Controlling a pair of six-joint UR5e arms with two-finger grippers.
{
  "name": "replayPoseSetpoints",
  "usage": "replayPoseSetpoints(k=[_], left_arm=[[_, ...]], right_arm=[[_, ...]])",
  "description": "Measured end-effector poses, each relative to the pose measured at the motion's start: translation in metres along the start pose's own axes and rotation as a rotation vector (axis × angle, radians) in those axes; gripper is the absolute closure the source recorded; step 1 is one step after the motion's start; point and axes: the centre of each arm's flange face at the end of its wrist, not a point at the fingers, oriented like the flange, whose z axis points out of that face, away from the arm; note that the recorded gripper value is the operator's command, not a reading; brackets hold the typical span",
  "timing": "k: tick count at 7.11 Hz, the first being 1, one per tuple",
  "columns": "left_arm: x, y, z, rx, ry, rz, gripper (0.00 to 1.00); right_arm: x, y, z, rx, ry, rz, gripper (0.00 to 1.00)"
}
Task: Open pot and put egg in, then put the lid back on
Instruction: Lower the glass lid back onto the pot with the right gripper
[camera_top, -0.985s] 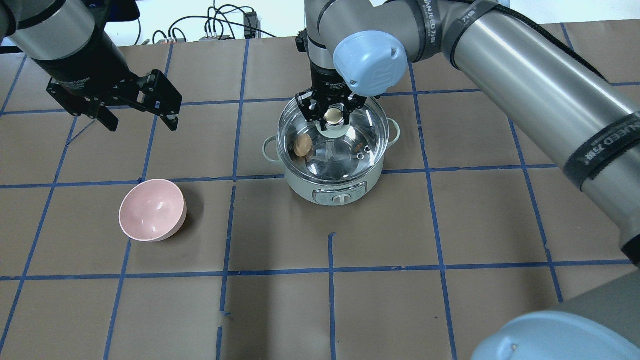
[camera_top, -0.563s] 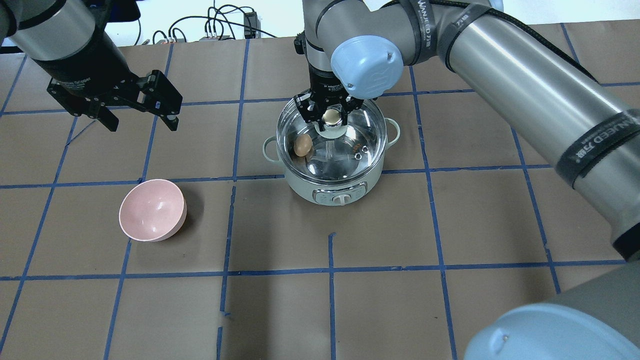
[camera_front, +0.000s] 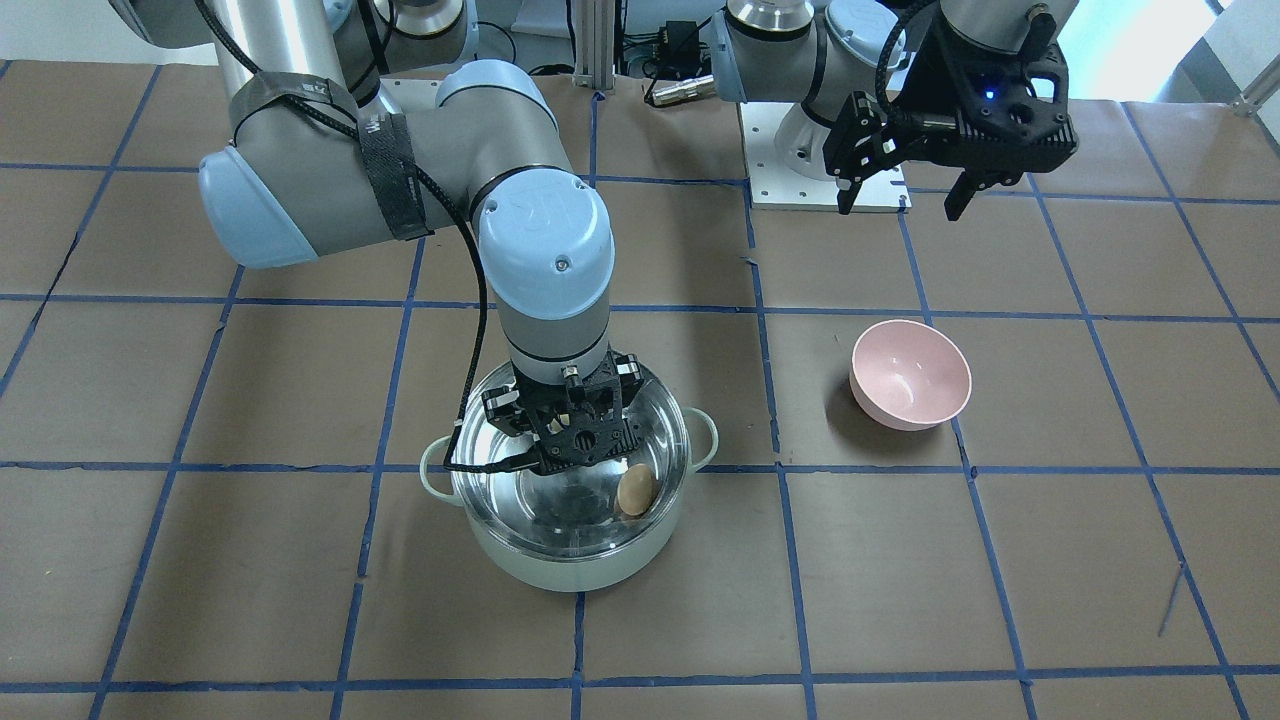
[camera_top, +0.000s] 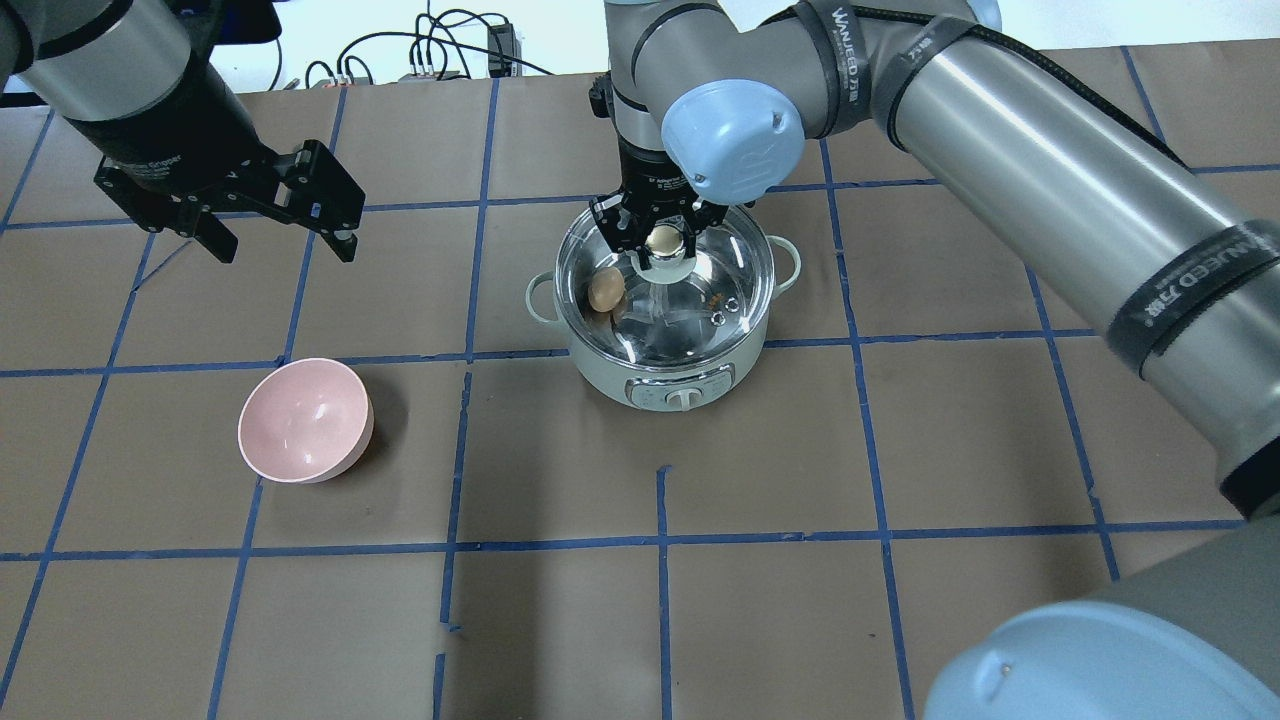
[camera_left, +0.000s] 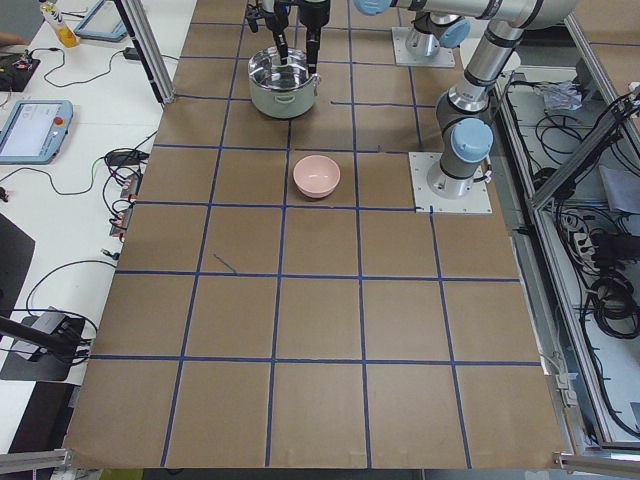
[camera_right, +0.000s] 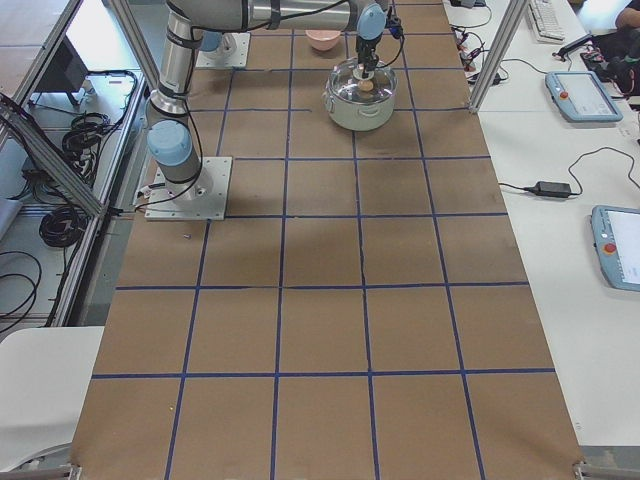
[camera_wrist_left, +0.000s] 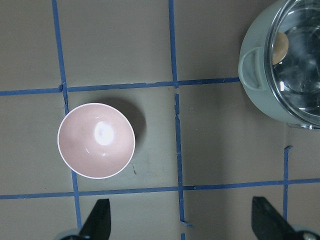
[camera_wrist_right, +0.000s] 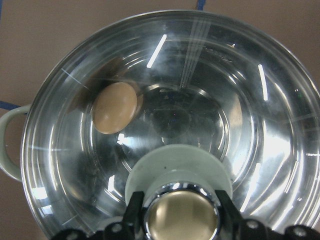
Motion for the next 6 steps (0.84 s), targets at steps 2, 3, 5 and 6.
replayPoseSetpoints(k=[2, 3, 5, 6], left_arm=[[0.000, 0.000, 0.000, 0.001, 0.000, 0.000, 0.01], [0.000, 0.000, 0.000, 0.001, 0.000, 0.000, 0.01], [0.000, 0.000, 0.000, 0.000, -0.001, 0.000, 0.01], [0.000, 0.000, 0.000, 0.000, -0.001, 0.000, 0.01]], right_arm=[[0.001, 0.000, 0.004, -0.007, 0.004, -0.025, 0.00], [0.001, 0.000, 0.004, -0.006, 0.006, -0.030, 0.00], [0.002, 0.008, -0.028, 0.042, 0.004, -0.032, 0.00], [0.005, 0.025, -0.068, 0.096, 0.005, -0.029, 0.00]])
